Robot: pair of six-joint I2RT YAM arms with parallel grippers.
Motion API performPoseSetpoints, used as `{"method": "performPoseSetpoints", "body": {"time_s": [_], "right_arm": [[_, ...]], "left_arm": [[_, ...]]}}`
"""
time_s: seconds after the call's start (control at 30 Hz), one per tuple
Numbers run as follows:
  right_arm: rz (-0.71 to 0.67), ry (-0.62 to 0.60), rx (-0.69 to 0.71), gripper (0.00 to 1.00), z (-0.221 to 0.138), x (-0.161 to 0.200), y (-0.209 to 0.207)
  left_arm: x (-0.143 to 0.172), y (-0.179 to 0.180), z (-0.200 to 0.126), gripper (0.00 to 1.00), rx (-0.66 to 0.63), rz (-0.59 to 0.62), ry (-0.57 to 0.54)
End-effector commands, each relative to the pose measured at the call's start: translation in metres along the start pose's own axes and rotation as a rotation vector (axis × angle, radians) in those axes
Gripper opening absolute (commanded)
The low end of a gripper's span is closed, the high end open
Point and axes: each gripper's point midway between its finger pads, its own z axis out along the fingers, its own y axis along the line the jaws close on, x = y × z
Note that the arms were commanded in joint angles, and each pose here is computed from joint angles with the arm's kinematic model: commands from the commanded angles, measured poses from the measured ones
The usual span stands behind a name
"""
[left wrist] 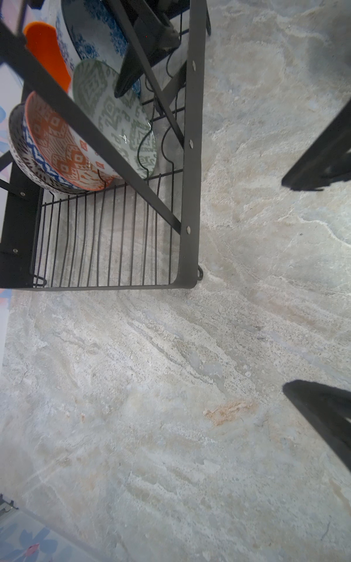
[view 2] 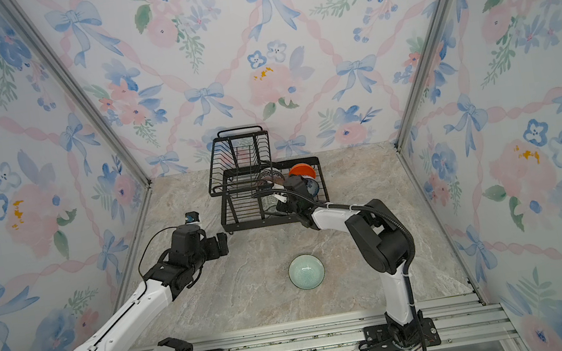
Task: Load bowls into a dish rack
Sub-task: Place the bowl in the dish rack, then pick up the bowl from the bottom-center of the table.
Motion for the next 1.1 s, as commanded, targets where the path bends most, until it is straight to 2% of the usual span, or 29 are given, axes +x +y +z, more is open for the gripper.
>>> {"method": "performPoseSetpoints", "body": {"time_s": [0.0,0.17,0.57,0.77,1.07], "right_arm": [[-0.051,-0.004,0.057,0.97,-0.008,-0.004,-0.013],[-0.094,0.001,0.090,0.97,-0.012,-0.001,-0.017],[-0.077,0.006,0.134,0.97,-0.040,0.001,-0.030],[-0.037,0.028,0.157,0.97,-0.062,0.006,-0.041],[0.103,0.061,0.160,0.97,-0.107,0.017,-0.065]], "left_arm": [[0.000,0.003,-0.002,0.98,0.001,-0.020,-0.006],[0.001,0.003,-0.001,0.98,0.000,-0.018,-0.003],[0.002,0.004,0.001,0.98,-0.003,-0.011,0.004],[0.002,0.004,0.001,0.98,-0.004,-0.001,0.003],[0.004,0.005,0.001,0.98,-0.004,0.004,0.005]]}}
